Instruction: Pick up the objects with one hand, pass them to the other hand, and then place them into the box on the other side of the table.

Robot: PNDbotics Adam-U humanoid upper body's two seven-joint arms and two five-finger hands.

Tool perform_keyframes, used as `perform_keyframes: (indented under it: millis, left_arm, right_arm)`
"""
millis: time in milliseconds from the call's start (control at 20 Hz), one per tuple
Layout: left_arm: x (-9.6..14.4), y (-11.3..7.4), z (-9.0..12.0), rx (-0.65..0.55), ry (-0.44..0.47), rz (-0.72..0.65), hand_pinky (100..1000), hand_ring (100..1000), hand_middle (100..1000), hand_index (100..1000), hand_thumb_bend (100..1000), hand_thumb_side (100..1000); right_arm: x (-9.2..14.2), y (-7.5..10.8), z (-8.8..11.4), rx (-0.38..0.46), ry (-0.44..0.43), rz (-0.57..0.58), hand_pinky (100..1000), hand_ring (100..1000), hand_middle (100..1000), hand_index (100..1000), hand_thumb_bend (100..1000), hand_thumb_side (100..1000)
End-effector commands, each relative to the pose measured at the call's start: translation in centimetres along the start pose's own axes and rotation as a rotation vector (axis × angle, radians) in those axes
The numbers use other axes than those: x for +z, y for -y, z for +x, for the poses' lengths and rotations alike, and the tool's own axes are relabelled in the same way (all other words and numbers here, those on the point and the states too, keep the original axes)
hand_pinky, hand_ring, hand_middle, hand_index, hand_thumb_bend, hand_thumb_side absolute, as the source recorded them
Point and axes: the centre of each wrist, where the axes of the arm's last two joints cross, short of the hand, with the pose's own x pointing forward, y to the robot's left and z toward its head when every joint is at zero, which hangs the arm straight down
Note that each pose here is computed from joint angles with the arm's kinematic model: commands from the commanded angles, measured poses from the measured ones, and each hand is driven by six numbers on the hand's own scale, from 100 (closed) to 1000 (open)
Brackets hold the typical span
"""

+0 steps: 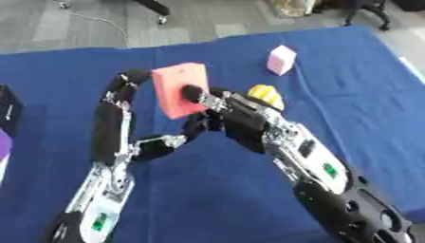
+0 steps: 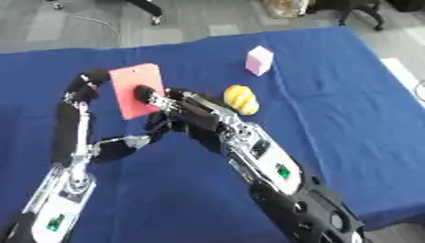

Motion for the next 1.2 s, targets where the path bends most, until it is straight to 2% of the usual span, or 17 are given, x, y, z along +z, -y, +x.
perform_keyframes:
  millis: [50,600,1200]
  left_arm:
    - [-0.89,-0.90,0.25,0.011,0.018,0.053,609,798,741,794,1000,289]
    - [-0.99,-0.90,0.41,0.030,0.036,0.061,612,798,741,795,1000,322]
    - [-1.16,-0.74,0.87,0.066,0.086,0.011,613,800,743,802,1000,343]
  right_arm:
    - [-0.13,0.49,0.04,0.017,-0.011,-0.047,670,599,442,440,100,519]
    - [-0.43,0.97,-0.62,0.024,-0.056,-0.119,681,606,448,446,100,533]
    - [-0.65,0.76,-0.57,0.042,-0.083,-0.066,689,607,448,446,100,542]
